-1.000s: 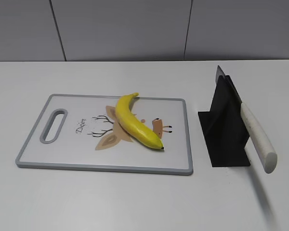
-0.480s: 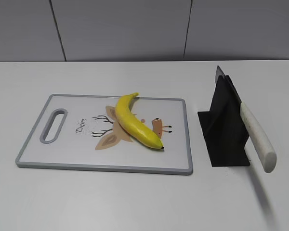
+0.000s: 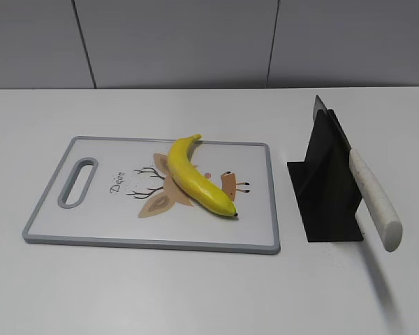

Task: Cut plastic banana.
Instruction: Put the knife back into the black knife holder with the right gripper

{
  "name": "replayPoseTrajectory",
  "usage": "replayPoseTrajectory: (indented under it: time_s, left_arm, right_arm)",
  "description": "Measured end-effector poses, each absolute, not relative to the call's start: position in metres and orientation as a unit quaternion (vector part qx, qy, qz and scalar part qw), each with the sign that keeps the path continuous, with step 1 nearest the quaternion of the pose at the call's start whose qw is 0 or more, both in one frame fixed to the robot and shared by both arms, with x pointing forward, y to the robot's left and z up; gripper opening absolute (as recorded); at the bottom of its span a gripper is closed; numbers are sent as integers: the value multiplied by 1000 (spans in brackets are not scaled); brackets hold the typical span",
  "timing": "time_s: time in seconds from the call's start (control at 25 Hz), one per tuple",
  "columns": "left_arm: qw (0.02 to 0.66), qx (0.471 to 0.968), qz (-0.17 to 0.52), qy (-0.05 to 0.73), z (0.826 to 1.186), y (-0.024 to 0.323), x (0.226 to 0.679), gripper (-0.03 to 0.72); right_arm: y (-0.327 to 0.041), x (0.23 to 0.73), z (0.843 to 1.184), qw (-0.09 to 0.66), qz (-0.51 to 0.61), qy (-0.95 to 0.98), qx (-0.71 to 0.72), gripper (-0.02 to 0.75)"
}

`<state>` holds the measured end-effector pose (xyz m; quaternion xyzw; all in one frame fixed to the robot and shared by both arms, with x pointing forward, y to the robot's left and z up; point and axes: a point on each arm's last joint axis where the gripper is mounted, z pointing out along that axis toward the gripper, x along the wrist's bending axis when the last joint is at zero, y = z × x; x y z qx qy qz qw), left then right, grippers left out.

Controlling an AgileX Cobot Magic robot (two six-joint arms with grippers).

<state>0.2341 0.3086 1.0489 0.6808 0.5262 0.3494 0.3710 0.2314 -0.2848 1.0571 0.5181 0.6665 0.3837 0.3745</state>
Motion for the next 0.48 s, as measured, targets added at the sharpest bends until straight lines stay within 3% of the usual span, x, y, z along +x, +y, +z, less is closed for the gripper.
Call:
replayPoseTrajectory:
  time_s: [0.48]
  left_arm:
    - [351,650,370,563,1049,308,233,520]
  right_arm:
    - [-285,231,1057,374,384,666,518,543]
